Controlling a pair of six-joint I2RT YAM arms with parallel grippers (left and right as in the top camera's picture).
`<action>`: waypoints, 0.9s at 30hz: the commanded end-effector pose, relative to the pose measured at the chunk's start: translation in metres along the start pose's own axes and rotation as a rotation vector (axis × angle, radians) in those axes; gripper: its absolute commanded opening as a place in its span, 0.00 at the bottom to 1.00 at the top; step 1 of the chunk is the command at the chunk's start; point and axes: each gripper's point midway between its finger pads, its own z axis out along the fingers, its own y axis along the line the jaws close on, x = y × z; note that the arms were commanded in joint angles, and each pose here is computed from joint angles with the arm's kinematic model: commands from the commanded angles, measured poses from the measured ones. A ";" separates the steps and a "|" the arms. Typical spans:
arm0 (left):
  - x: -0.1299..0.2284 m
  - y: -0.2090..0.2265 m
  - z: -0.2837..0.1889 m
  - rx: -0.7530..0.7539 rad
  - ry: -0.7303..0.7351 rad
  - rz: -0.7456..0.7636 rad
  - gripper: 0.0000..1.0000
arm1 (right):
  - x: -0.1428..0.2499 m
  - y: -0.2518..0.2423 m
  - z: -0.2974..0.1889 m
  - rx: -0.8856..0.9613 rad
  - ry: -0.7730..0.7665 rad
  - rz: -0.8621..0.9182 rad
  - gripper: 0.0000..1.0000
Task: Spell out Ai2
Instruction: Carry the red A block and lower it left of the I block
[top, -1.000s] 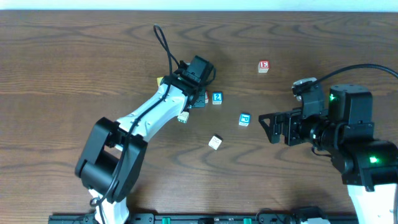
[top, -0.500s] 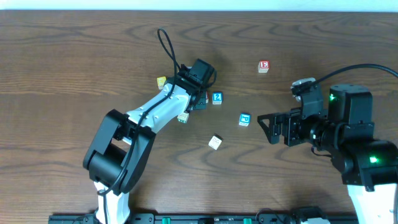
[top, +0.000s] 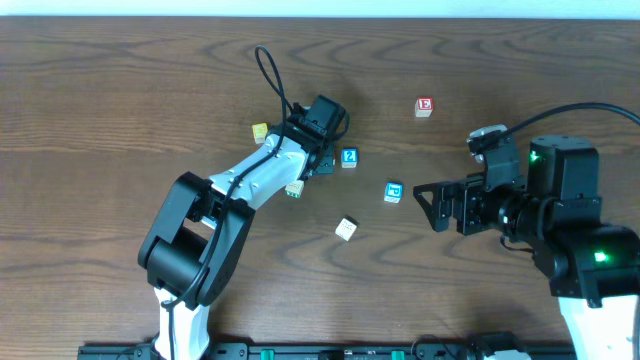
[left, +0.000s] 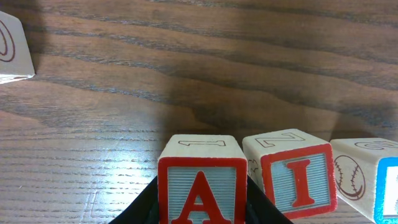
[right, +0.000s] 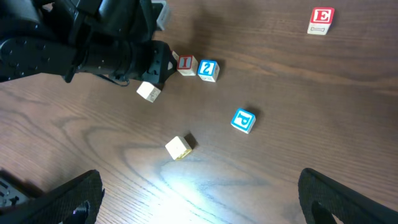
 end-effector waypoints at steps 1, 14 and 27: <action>0.004 0.004 0.006 -0.014 0.015 -0.002 0.06 | -0.002 0.003 -0.002 -0.018 -0.009 -0.006 0.99; 0.012 0.007 0.017 -0.032 0.041 0.040 0.06 | -0.002 0.003 -0.002 -0.021 -0.008 -0.006 0.99; 0.003 0.003 0.017 -0.020 0.006 0.106 0.06 | -0.002 0.004 -0.002 -0.025 -0.008 -0.006 0.99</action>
